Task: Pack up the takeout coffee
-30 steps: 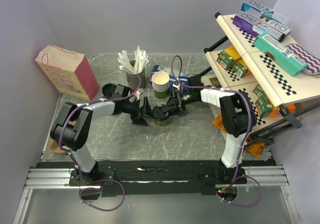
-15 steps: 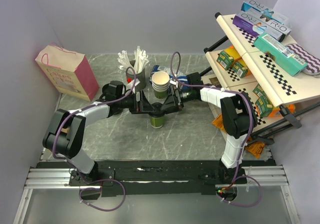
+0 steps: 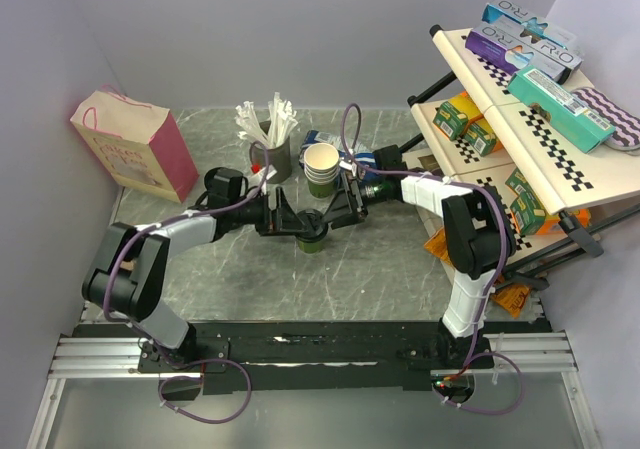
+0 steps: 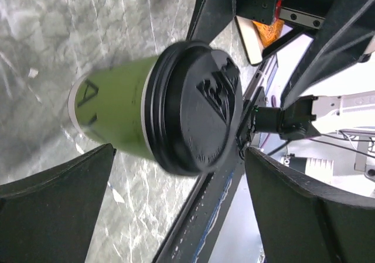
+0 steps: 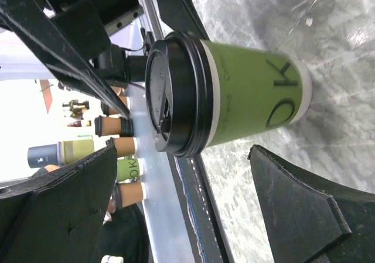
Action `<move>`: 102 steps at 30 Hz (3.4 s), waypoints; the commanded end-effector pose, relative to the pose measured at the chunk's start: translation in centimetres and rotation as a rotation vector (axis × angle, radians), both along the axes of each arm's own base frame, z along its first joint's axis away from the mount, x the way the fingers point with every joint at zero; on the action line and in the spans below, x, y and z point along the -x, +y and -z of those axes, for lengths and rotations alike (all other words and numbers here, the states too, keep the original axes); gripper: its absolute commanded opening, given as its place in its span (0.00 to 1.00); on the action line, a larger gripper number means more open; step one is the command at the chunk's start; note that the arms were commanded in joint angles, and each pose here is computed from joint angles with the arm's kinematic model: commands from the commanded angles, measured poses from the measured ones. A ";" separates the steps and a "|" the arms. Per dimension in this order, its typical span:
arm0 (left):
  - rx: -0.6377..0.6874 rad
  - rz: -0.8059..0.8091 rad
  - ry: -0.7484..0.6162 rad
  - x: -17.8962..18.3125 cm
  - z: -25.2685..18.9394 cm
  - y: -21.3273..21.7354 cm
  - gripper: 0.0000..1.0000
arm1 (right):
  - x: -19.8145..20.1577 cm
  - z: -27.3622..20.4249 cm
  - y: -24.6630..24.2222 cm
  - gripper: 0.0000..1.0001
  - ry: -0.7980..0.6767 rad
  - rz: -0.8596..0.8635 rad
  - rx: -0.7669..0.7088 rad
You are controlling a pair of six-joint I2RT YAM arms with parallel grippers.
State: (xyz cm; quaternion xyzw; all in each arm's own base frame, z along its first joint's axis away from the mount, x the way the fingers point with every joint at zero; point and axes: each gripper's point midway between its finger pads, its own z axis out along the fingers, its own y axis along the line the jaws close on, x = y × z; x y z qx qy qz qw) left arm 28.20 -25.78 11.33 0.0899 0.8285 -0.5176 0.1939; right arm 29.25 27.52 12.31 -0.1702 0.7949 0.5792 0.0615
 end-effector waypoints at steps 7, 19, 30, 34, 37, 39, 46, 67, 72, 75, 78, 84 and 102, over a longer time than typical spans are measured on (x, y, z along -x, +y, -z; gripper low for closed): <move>0.167 0.009 0.036 1.5 -2.3 0.2 1.00 | 1.4 -1.5 0.6 1.00 -0.049 -0.039 -0.028; 0.184 -0.054 0.196 -0.7 1.6 0.4 0.98 | 0.2 1.7 2.2 0.92 0.031 -0.013 0.015; 0.193 -0.115 0.346 -0.6 6.2 1.1 0.94 | 2.0 6.6 2.0 0.73 0.171 0.017 0.064; 0.101 -0.162 0.401 -1.0 9.2 1.5 0.90 | 1.5 7.5 1.4 0.71 0.147 0.085 0.097; 0.014 -0.209 0.415 -1.4 11.1 2.2 0.88 | 1.2 8.9 0.7 0.68 0.155 0.127 0.158; -0.046 -0.227 0.398 -1.9 12.0 2.5 0.87 | 1.3 9.7 0.2 0.67 0.174 0.147 0.205; -0.286 -0.278 0.448 -1.3 16.2 4.4 0.83 | 0.5 11.9 -1.2 0.62 0.185 0.208 0.356; 0.134 -0.017 0.147 -3.6 3.7 -0.7 0.92 | -0.8 3.1 0.7 0.81 -0.015 0.115 0.054; 0.169 0.015 0.126 -4.0 2.0 -0.8 0.98 | -1.2 2.0 0.8 0.90 -0.009 0.107 0.021; 0.205 0.012 0.116 -4.6 1.1 -0.7 0.98 | -1.5 0.8 1.1 0.93 -0.024 0.105 -0.016; 0.225 0.028 0.099 -4.7 0.1 -0.7 0.99 | -1.4 -0.1 1.0 0.95 -0.045 0.097 -0.031; 0.157 0.030 0.074 -5.1 -0.1 -0.2 0.99 | -1.1 -1.3 0.5 1.00 -0.089 0.084 -0.018; -0.237 0.190 -0.344 -1.0 -5.9 6.2 0.99 | -0.7 -5.3 -4.1 1.00 -0.490 0.069 0.237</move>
